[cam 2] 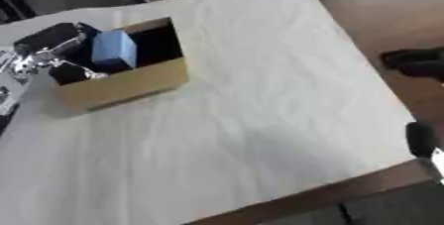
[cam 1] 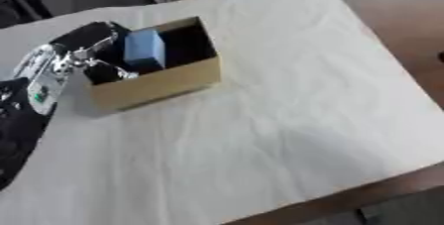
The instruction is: Pick up objects on the table and place them in the box.
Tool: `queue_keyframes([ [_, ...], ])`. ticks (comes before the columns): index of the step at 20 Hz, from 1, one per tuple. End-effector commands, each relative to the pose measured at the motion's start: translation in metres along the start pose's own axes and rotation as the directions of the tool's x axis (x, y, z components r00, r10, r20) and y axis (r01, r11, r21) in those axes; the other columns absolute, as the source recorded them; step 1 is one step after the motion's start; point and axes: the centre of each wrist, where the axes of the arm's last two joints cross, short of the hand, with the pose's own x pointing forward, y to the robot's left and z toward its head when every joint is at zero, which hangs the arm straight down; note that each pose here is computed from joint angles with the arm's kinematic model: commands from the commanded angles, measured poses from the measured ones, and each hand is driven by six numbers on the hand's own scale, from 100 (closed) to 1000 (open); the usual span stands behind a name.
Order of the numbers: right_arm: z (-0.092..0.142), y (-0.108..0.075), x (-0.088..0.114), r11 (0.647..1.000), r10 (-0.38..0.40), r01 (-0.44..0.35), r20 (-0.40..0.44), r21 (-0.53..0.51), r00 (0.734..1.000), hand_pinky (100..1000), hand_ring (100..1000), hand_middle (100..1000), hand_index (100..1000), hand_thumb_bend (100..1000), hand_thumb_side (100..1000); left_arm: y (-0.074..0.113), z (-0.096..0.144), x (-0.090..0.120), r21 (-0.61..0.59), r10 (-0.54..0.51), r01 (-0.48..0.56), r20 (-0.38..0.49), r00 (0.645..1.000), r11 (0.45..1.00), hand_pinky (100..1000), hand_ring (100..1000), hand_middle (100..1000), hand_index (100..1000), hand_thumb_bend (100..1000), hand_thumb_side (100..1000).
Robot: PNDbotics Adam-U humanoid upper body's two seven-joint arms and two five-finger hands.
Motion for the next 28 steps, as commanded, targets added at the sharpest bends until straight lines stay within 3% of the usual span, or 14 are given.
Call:
queue_keyframes([
  [1, -0.005, -0.007, 0.004, 1.000, 0.015, -0.015, 0.022, 0.009, 1.000, 861, 864, 787, 867, 100, 419, 0.011, 0.002, -0.003, 0.033, -0.036, 0.036, 0.008, 0.999, 0.999, 858, 821, 793, 948, 633, 631],
  [8, -0.003, -0.006, 0.004, 1.000, 0.013, -0.014, 0.013, 0.012, 1.000, 861, 864, 787, 867, 100, 417, 0.040, 0.008, 0.008, 0.142, -0.109, 0.099, 0.066, 0.992, 0.985, 922, 883, 871, 975, 882, 733],
  [16, -0.001, -0.005, 0.005, 1.000, 0.015, -0.015, 0.004, 0.012, 1.000, 862, 864, 787, 867, 100, 416, 0.071, 0.023, 0.023, 0.217, -0.171, 0.145, 0.103, 0.980, 0.965, 949, 918, 930, 999, 1000, 811],
  [22, 0.001, -0.005, 0.005, 1.000, 0.016, -0.016, -0.001, 0.008, 1.000, 862, 864, 787, 867, 100, 416, 0.077, 0.032, 0.026, 0.197, -0.177, 0.152, 0.117, 0.977, 0.968, 948, 922, 937, 1000, 1000, 808],
  [28, 0.003, -0.005, 0.005, 1.000, 0.021, -0.021, -0.010, 0.000, 1.000, 862, 864, 787, 867, 100, 416, 0.085, 0.056, 0.031, 0.284, -0.083, 0.028, 0.183, 0.980, 0.958, 910, 888, 889, 983, 912, 796],
])
